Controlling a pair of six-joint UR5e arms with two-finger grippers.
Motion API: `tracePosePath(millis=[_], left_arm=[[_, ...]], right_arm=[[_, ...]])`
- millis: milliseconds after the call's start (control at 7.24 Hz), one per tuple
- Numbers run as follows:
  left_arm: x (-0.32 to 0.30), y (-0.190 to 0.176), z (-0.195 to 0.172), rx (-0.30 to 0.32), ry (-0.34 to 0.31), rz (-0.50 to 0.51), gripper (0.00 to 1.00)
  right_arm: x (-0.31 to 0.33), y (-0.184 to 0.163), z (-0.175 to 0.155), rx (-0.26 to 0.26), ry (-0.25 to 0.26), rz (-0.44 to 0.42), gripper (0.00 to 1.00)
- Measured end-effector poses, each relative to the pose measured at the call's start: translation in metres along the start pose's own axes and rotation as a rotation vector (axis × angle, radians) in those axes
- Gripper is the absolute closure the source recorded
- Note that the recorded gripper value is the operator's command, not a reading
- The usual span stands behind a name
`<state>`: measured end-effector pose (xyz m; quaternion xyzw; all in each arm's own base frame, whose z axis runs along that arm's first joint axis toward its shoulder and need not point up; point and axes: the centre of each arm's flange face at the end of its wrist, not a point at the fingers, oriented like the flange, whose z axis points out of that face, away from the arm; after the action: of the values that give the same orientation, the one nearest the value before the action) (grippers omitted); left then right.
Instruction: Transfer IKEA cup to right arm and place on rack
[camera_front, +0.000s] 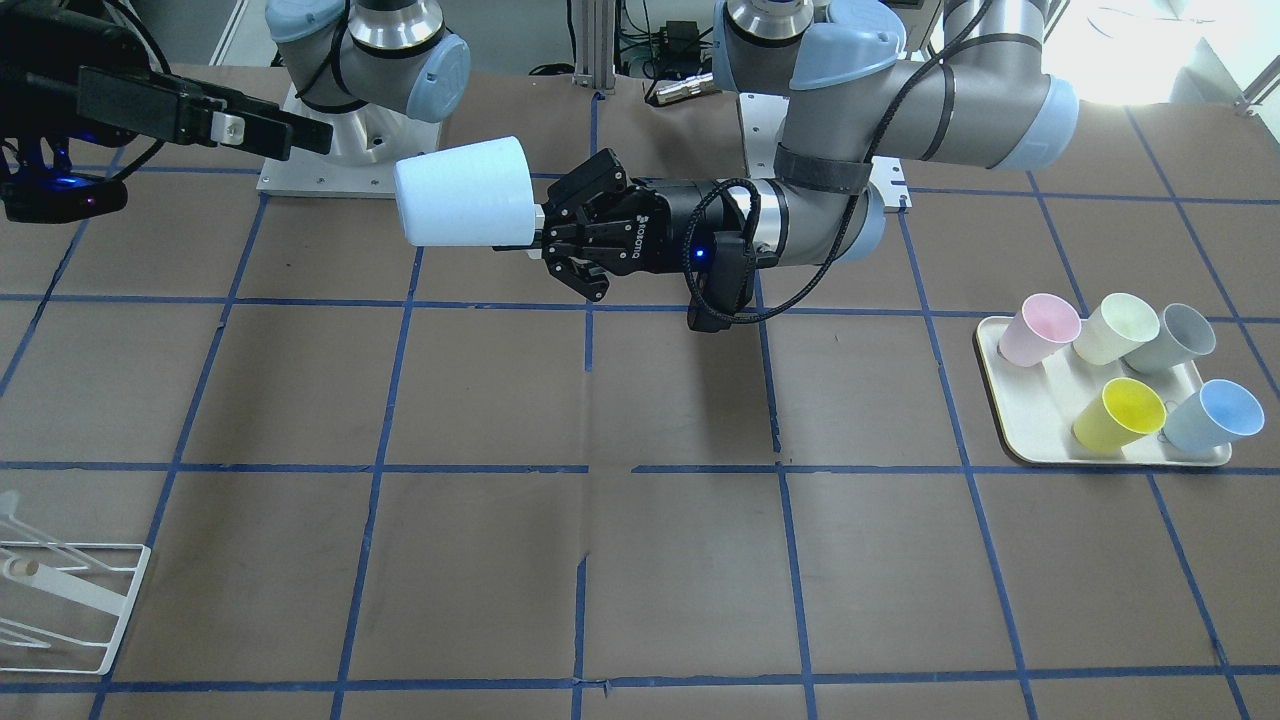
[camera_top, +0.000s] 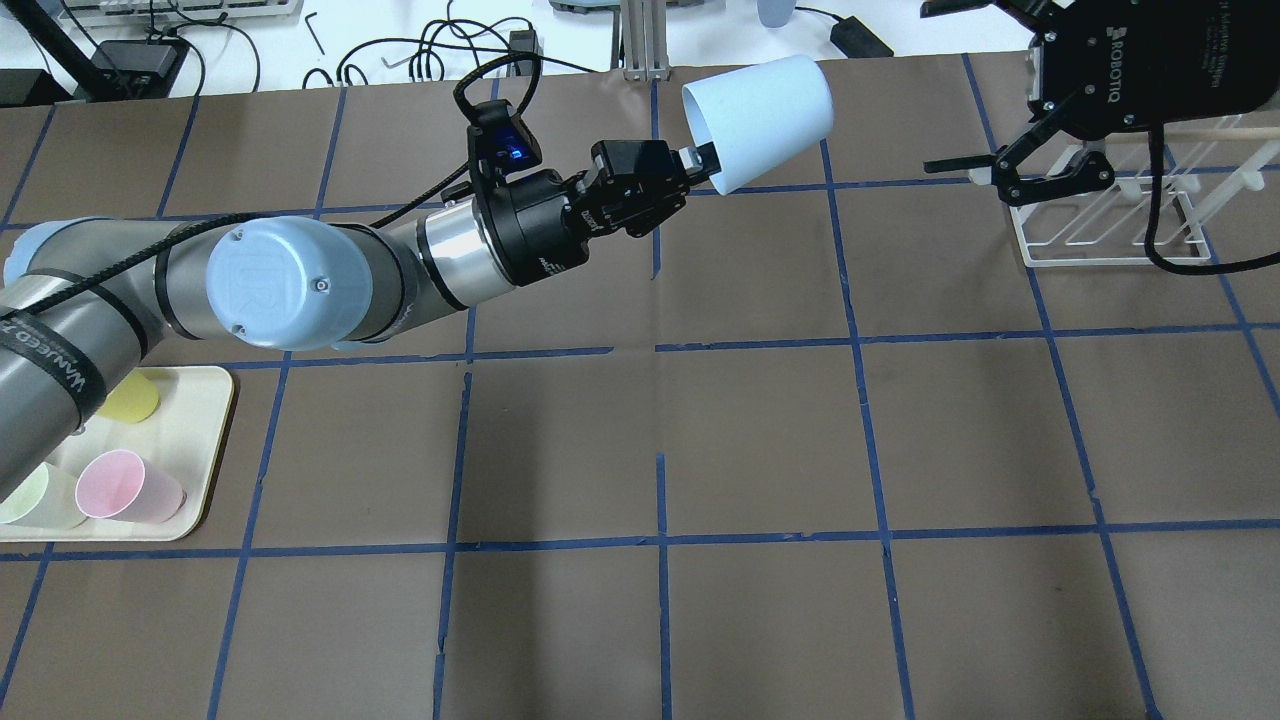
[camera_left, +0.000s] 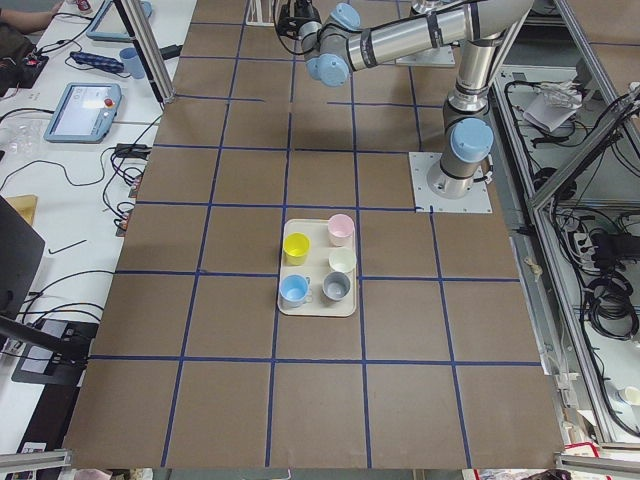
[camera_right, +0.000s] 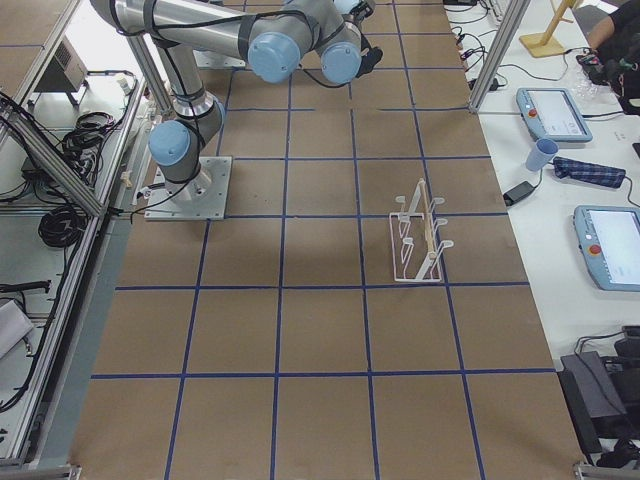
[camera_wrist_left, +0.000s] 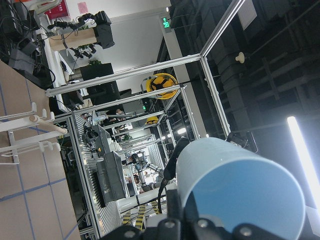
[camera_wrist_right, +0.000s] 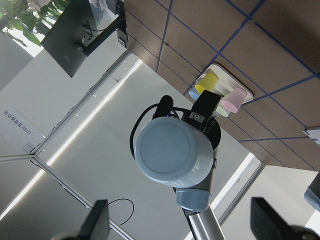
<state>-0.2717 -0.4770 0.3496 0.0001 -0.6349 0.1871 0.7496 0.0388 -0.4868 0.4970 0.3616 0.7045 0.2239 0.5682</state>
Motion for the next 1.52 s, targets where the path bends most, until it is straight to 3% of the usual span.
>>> tracePosePath(millis=[553,829,1382,1520], left_arm=[[0.002,0.001,0.001,-0.003,0.001,0.002,1.0],[0.002,0.002,0.001,-0.003,0.001,0.003,1.0],[0.002,0.002,0.001,-0.004,0.001,0.003,1.0],[0.003,0.002,0.001,-0.005,0.001,0.004,1.0]], right_arm=[[-0.023,0.001,0.05,0.031,0.104,0.038,0.0],[-0.02,-0.003,0.056,0.037,0.157,0.041,0.0],[-0.026,-0.01,0.076,0.023,0.188,0.011,0.0],[-0.027,-0.01,0.08,0.02,0.192,0.007,0.12]])
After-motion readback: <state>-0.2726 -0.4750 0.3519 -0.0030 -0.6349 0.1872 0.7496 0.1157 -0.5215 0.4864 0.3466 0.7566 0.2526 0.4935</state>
